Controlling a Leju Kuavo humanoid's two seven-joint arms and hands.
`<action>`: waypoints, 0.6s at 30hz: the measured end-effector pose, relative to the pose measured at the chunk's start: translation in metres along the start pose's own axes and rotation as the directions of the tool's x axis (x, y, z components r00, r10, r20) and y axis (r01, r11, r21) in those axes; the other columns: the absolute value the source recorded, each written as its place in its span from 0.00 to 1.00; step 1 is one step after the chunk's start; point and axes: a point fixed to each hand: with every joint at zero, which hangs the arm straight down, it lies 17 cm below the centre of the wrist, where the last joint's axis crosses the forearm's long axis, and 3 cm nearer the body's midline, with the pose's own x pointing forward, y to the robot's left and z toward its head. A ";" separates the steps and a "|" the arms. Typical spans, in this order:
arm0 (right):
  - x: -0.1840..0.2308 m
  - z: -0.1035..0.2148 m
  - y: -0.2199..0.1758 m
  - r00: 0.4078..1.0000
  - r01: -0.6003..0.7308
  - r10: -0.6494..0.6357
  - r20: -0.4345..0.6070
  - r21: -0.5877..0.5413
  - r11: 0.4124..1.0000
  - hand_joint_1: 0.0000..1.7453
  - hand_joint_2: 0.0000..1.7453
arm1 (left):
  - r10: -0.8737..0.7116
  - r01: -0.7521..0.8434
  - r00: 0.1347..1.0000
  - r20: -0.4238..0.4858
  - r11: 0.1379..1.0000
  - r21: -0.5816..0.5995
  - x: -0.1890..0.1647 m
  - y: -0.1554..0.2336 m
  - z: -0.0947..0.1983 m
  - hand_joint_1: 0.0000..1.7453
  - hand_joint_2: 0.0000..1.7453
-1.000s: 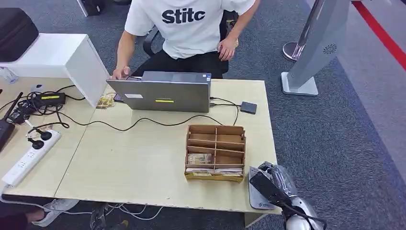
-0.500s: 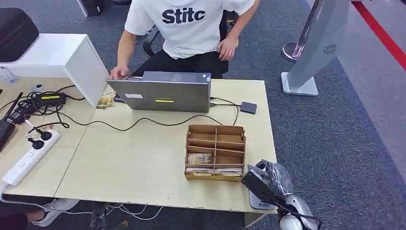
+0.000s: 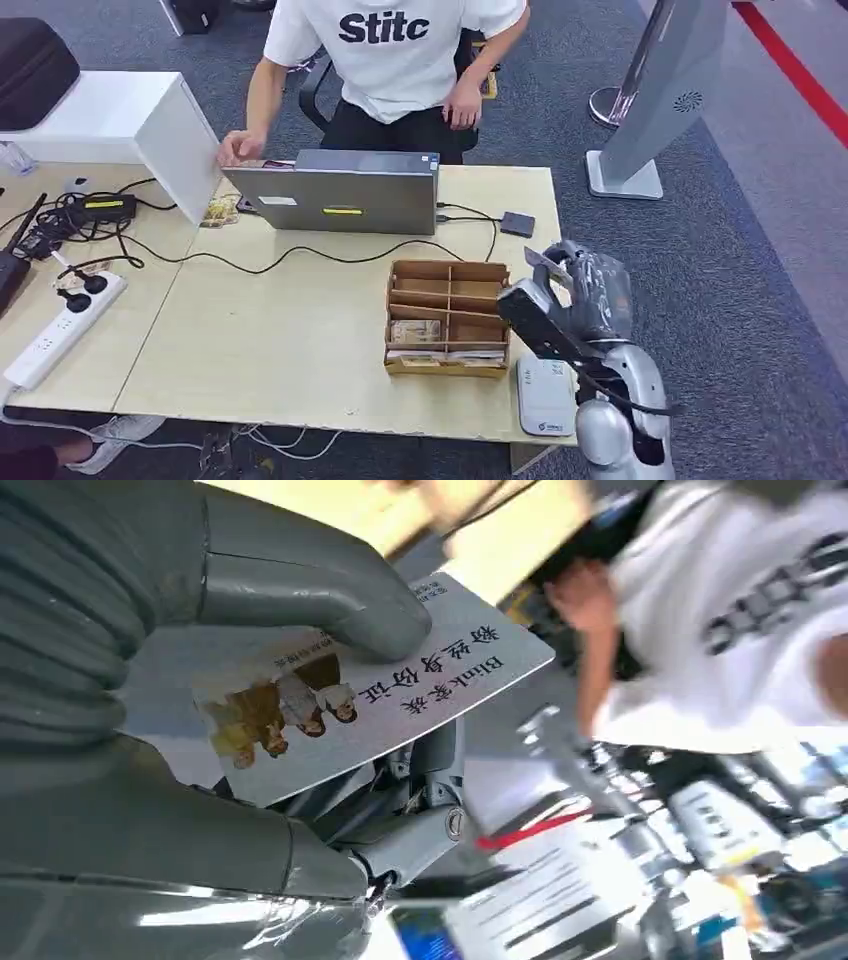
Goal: Pass the card to the sensor for recognition and then transmit it.
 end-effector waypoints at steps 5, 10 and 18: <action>0.069 -0.039 0.029 0.990 0.091 -0.100 0.099 0.090 0.992 1.00 1.00 | -0.018 0.018 1.000 -0.001 0.999 -0.035 0.004 -0.025 0.005 0.00 1.00; 0.123 -0.077 0.074 0.970 0.086 -0.135 0.202 0.236 0.968 1.00 1.00 | -0.032 0.032 0.999 -0.003 0.997 -0.070 0.012 -0.050 0.010 0.00 1.00; 0.129 -0.105 0.112 0.983 0.028 -0.087 0.161 0.338 0.941 1.00 1.00 | -0.049 0.048 0.999 -0.011 0.995 -0.084 0.009 -0.060 0.013 0.00 1.00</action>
